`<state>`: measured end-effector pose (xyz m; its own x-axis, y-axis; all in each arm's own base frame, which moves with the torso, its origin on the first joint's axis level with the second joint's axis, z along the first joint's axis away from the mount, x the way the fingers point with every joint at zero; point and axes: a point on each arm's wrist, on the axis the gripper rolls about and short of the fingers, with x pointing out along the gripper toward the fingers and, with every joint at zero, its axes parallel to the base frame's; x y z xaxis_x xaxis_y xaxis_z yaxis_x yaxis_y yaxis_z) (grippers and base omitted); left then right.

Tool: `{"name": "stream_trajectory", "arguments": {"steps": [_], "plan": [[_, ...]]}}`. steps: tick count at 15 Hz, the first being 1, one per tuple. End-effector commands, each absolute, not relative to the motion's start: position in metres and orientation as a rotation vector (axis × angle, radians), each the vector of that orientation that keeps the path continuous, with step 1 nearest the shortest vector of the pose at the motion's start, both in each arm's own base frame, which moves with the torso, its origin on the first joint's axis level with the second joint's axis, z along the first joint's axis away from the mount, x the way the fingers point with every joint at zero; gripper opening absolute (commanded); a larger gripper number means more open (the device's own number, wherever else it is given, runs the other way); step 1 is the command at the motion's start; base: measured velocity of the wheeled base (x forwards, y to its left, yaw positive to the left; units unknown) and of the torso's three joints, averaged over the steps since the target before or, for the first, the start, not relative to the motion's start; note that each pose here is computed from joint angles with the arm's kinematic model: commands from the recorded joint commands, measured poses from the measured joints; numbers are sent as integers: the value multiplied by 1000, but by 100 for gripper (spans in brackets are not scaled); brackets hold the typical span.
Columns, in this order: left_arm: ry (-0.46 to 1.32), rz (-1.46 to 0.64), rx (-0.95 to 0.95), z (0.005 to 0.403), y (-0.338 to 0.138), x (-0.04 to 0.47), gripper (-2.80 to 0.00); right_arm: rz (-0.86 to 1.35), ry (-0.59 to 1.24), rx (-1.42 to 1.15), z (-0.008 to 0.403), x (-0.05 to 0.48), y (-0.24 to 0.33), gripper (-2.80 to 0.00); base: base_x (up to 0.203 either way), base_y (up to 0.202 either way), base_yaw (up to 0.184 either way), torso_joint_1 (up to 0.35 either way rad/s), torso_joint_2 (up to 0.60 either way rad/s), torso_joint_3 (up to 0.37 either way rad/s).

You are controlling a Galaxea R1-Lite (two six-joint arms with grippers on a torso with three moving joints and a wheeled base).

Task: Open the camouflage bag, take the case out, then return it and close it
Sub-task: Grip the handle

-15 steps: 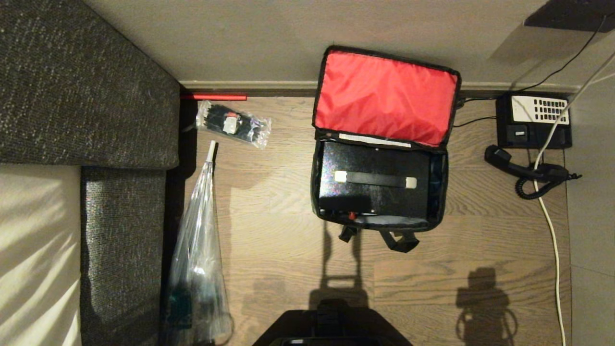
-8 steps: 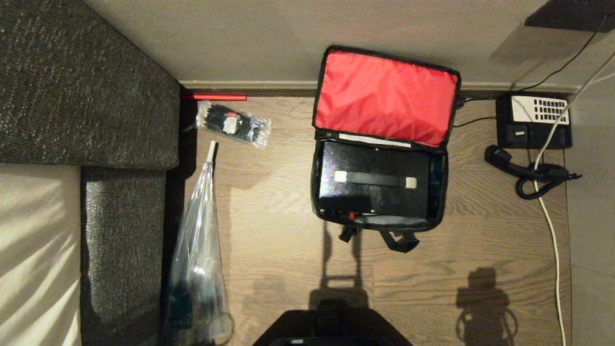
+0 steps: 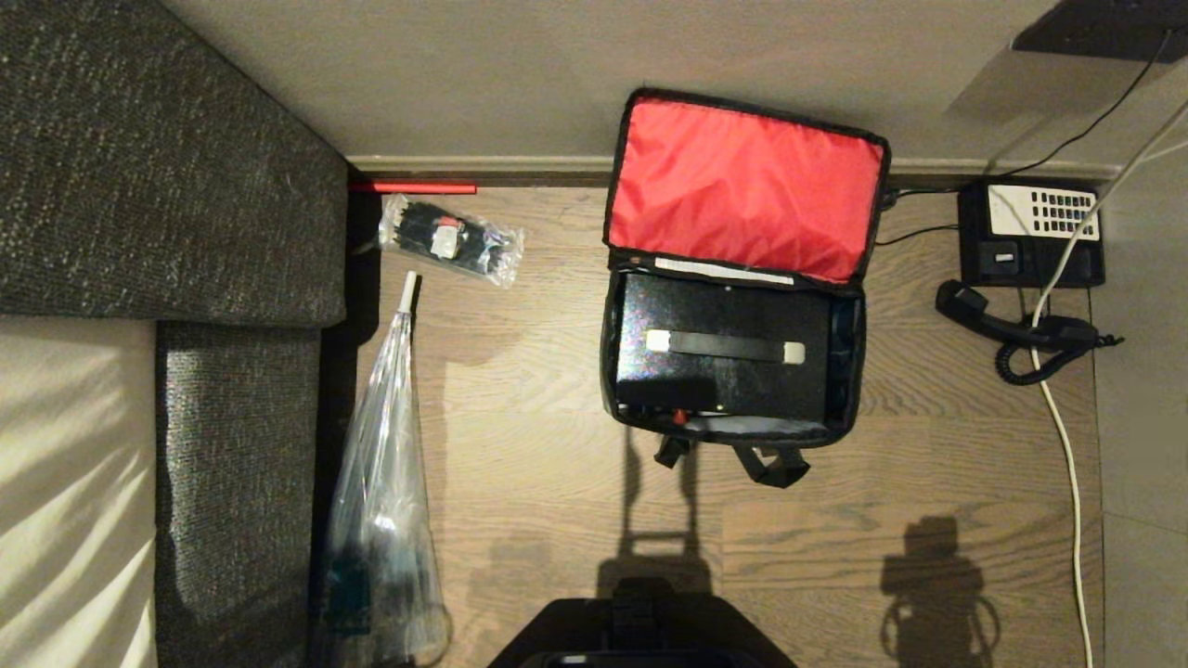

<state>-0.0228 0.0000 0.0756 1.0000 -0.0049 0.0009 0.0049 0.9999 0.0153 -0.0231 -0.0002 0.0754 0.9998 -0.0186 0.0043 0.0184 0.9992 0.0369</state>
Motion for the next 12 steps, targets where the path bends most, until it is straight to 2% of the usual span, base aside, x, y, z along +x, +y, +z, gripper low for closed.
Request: {"name": "stream_trajectory", "arguments": {"steps": [1, 12], "plan": [[-2, -5, 15, 76, 0, -23, -280, -18, -3, 37, 75, -23, 0, -280, 0, 0, 0, 0, 0, 0], [3, -5, 15, 75, 0, -23, -280, -18, -3, 37, 75, -23, 0, -280, 0, 0, 0, 0, 0, 0]]}}
